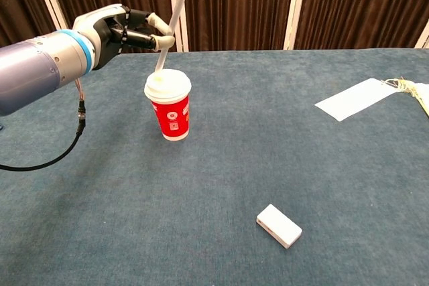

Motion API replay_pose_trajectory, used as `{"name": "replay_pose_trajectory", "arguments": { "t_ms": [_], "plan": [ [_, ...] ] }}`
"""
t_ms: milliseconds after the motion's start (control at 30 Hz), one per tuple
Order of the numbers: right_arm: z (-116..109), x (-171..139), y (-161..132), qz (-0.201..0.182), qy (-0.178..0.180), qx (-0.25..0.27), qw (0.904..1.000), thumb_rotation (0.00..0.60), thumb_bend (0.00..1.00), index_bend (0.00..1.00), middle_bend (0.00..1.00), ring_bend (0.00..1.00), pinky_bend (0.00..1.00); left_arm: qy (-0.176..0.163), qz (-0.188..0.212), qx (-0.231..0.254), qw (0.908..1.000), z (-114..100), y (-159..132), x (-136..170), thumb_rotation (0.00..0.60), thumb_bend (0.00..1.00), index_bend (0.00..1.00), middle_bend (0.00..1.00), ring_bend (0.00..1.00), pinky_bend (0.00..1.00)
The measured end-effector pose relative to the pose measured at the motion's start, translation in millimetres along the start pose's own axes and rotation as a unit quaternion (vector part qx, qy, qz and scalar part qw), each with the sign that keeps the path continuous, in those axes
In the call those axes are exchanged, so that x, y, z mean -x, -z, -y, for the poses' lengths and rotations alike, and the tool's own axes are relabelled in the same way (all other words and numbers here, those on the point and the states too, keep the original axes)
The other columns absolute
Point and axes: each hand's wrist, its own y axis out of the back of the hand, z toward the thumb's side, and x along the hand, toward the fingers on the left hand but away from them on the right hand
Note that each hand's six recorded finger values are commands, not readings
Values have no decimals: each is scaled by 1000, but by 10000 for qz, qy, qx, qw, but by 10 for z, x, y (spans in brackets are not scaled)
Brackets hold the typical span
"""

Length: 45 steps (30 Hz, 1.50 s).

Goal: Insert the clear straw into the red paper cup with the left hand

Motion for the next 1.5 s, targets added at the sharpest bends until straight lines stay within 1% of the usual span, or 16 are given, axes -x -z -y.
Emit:
{"name": "replay_pose_trajectory", "arguments": {
  "t_ms": [100, 200, 267, 367, 433, 667, 867, 967, 1067, 1167, 1267, 1300, 1367, 1400, 1467, 1500],
  "plan": [
    [3, -2, 2, 7, -8, 0, 10000, 600, 141, 10, 0, 0, 0, 0, -27, 16, 10000, -6, 37, 4, 600, 360, 575, 0, 0, 0],
    [3, -1, 2, 12, -8, 1, 10000, 600, 141, 10, 0, 0, 0, 2, -69, 17, 10000, -12, 85, 19, 600, 279, 522, 0, 0, 0],
    [3, 0, 3, 15, -8, -2, 10000, 600, 141, 10, 0, 0, 0, -13, -105, 7, 9999, -22, 126, 32, 600, 212, 438, 0, 0, 0],
    [5, -1, 2, 13, -5, -10, 10000, 600, 141, 10, 0, 0, 0, -42, -133, -46, 9999, -38, 176, 54, 600, 187, 316, 0, 0, 0],
    [7, -1, 1, 18, -10, -6, 10000, 600, 140, 10, 0, 0, 0, -66, -120, -72, 9999, -55, 189, 65, 600, 186, 285, 0, 0, 0],
    [6, -2, 1, 17, -7, -22, 10000, 600, 141, 10, 0, 0, 0, -99, -90, -64, 9999, -114, 188, 102, 600, 186, 282, 0, 0, 0],
    [7, -1, 10, 31, -3, -50, 10000, 600, 141, 10, 0, 0, 0, -183, 85, -193, 9996, -216, 106, 190, 600, 188, 283, 0, 0, 0],
    [8, -2, 11, 28, -4, -76, 10000, 600, 140, 10, 0, 0, 0, -262, 216, -499, 9982, -317, 58, 276, 600, 188, 283, 0, 0, 0],
    [10, -3, 10, 29, -7, -96, 9999, 600, 141, 10, 0, 0, 0, -349, 318, -1030, 9936, -446, 40, 396, 600, 190, 282, 0, 0, 0],
    [12, 3, 2, 19, 9, -123, 9999, 600, 141, 10, 0, 0, 0, -457, 350, -1704, 9837, -629, 41, 584, 600, 190, 269, 0, 0, 0],
    [17, 2, -4, 10, 13, -166, 9999, 600, 141, 10, 0, 0, 0, -587, 332, -2520, 9654, -822, 67, 781, 600, 191, 227, 0, 0, 0],
    [16, 2, -7, 6, 19, -184, 9998, 600, 141, 10, 0, 0, 0, -647, 311, -2872, 9552, -901, 81, 864, 600, 191, 221, 0, 0, 0],
    [17, 0, -10, 0, 28, -220, 9998, 600, 140, 10, 0, 0, 0, -754, 258, -3401, 9370, -1029, 105, 1012, 600, 191, 199, 0, 0, 0],
    [18, -2, -12, -5, 34, -246, 9997, 600, 140, 10, 0, 0, 0, -835, 204, -3733, 9237, -1120, 126, 1132, 600, 191, 185, 0, 0, 0],
    [18, -3, -13, -12, 42, -284, 9996, 600, 140, 11, 0, 0, 0, -954, 83, -4168, 9040, -1256, 174, 1341, 600, 190, 148, 0, 0, 0],
    [20, -3, -14, -12, 44, -301, 9995, 600, 140, 10, 0, 0, 0, -1018, -18, -4399, 8922, -1337, 216, 1491, 600, 190, 145, 0, 0, 0]
  ]
}}
